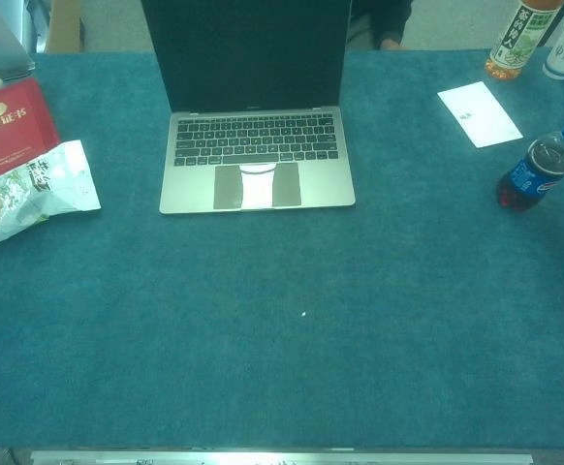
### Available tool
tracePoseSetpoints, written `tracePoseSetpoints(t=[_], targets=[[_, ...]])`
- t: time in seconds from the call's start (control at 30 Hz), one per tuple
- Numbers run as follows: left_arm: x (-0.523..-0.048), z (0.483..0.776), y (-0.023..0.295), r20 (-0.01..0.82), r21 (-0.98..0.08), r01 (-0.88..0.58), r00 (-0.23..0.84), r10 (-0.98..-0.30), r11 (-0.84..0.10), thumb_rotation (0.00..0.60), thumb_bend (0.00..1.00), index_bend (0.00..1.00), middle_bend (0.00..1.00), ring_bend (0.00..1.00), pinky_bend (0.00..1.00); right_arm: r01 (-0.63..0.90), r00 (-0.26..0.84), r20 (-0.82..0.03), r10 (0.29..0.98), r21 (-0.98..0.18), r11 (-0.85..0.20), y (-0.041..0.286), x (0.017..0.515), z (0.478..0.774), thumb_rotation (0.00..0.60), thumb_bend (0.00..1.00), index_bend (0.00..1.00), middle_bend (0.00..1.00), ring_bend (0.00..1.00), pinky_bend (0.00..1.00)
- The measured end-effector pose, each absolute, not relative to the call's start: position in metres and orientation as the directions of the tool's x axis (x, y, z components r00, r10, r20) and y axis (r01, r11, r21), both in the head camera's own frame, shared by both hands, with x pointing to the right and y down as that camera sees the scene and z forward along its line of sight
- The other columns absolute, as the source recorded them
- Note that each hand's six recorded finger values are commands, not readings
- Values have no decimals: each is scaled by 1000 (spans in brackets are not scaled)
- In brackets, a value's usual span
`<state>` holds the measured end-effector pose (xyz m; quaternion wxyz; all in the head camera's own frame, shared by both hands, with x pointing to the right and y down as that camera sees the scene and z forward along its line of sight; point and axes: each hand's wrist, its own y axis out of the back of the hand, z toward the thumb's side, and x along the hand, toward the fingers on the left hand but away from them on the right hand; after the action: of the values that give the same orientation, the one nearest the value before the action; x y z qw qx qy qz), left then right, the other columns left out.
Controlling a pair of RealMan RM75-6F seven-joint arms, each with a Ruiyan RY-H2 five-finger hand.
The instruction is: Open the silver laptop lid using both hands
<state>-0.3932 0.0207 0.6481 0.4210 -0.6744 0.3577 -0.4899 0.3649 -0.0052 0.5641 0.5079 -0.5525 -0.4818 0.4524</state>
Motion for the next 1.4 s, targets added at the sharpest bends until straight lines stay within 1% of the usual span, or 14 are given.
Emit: tracePoseSetpoints(t=[0.17,0.33,0.5,0.6,0.7,0.83,1.03,1.17,1.27,1.4], targets=[[-420,640,24,342,-927,-101,165,-925,-360,377,298,126,116,90,92,64,59,29,998,-998,25,18,390,557,600,256,156,200,126,132],[-449,632,35,327,-934,-125,68,-942,-334,379,298,126,116,89,92,37,-17,63,998,-997,64,41,418,551,600,257,156,200,126,132],[-472,627,52,316,-941,-131,-9,-949,-312,373,298,126,116,89,92,8,-78,65,995,-998,66,60,443,550,600,259,156,200,126,131],[-479,626,61,303,-946,-134,-32,-952,-296,373,297,126,116,89,92,-8,-93,60,994,-998,60,66,452,551,600,259,156,200,126,131],[-481,625,69,298,-948,-131,-34,-954,-291,373,297,126,116,89,92,0,-107,24,994,-1000,25,68,458,556,600,259,156,200,126,132],[-479,624,72,293,-949,-129,-26,-956,-287,375,298,126,117,88,92,9,-96,-44,994,-999,-43,66,460,566,600,259,156,200,126,131],[-477,621,73,285,-950,-133,-11,-958,-281,374,298,126,116,88,92,30,-54,-140,989,-990,-139,57,457,583,600,259,156,200,126,131],[-478,619,76,280,-951,-137,-11,-960,-276,371,298,126,115,88,92,47,-2,-207,978,-977,-207,50,451,595,600,255,156,200,126,131],[-478,618,78,276,-952,-138,-12,-961,-272,367,298,126,115,88,92,51,44,-229,973,-972,-231,46,443,599,600,253,156,200,126,131],[-479,615,80,262,-956,-143,-14,-965,-258,368,298,126,115,88,92,37,77,-252,965,-966,-256,45,435,603,600,253,156,200,126,131]])
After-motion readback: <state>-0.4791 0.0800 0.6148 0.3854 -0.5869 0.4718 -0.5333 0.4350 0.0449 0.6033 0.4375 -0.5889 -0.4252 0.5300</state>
